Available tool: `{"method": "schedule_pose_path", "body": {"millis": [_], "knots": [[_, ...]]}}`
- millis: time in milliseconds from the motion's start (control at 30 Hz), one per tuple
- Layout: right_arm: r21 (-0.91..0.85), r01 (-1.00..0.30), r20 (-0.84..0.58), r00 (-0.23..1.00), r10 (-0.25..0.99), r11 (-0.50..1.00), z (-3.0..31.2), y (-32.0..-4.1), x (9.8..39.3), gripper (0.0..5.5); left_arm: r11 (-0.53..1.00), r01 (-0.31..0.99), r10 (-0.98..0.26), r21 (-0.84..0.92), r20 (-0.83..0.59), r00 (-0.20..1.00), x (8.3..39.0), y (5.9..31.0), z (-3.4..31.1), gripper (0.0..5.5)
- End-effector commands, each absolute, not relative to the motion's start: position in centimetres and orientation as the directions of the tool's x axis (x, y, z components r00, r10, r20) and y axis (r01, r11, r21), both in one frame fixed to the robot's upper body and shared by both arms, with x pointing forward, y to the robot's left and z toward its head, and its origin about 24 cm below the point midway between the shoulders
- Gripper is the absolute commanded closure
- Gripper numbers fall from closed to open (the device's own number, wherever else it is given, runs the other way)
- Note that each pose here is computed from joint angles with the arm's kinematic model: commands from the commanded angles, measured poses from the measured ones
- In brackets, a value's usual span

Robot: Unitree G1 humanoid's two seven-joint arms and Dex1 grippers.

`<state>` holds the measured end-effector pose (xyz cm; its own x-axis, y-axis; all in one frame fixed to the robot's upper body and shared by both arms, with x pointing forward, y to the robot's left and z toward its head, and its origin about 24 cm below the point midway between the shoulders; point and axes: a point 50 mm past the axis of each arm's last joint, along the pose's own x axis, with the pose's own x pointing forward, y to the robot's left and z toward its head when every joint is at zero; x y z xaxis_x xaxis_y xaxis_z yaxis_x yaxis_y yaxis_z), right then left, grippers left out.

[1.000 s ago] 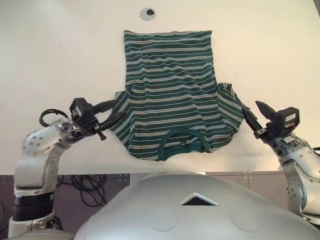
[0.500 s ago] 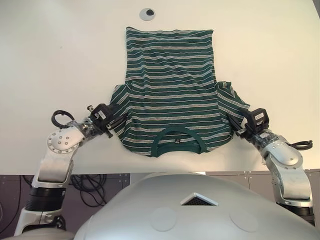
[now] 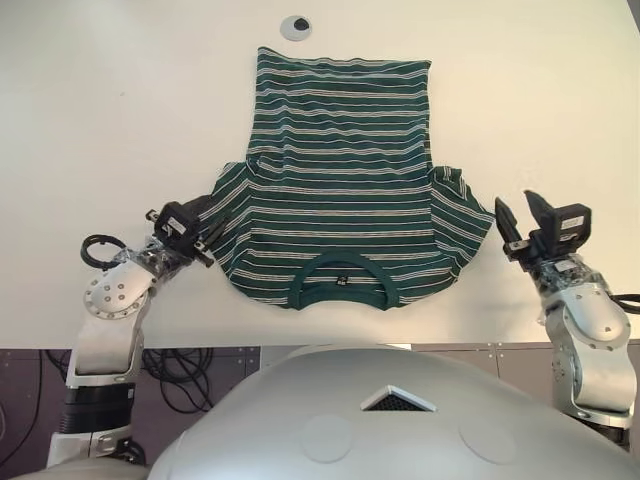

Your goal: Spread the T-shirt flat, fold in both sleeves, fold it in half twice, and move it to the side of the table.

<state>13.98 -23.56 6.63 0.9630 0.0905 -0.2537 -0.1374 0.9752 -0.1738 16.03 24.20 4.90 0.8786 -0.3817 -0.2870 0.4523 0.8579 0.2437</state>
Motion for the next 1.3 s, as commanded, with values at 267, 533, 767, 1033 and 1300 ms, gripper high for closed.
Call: {"method": "schedule_pose_path", "body": {"millis": [267,533,767,1033,1300], "knots": [[0.300,0.100,-0.406,0.913,0.032,0.949,3.8,-23.2,12.8,3.41,0.977,0.204,-0.205,-0.055,-0.009,0.979,21.8,24.8,10.3,3.62],[0.369,0.128,-0.496,0.864,0.078,0.921,2.5,-22.7,13.2,3.41,0.971,0.222,-0.225,-0.088,-0.032,0.974,21.9,24.0,9.7,3.62],[0.374,0.149,-0.555,0.827,0.092,0.915,1.8,-22.5,12.8,4.19,0.971,0.223,-0.228,-0.089,-0.052,0.972,21.2,24.1,9.3,3.59],[0.338,0.091,-0.490,0.866,0.093,0.937,2.6,-21.9,13.8,5.47,0.977,0.191,-0.201,-0.099,-0.098,0.975,20.2,24.8,8.1,3.59],[0.117,-0.245,-0.273,0.924,0.268,0.963,7.1,-16.9,15.7,5.47,0.975,0.201,-0.212,-0.095,-0.136,0.968,19.5,24.8,7.5,3.59]]}}
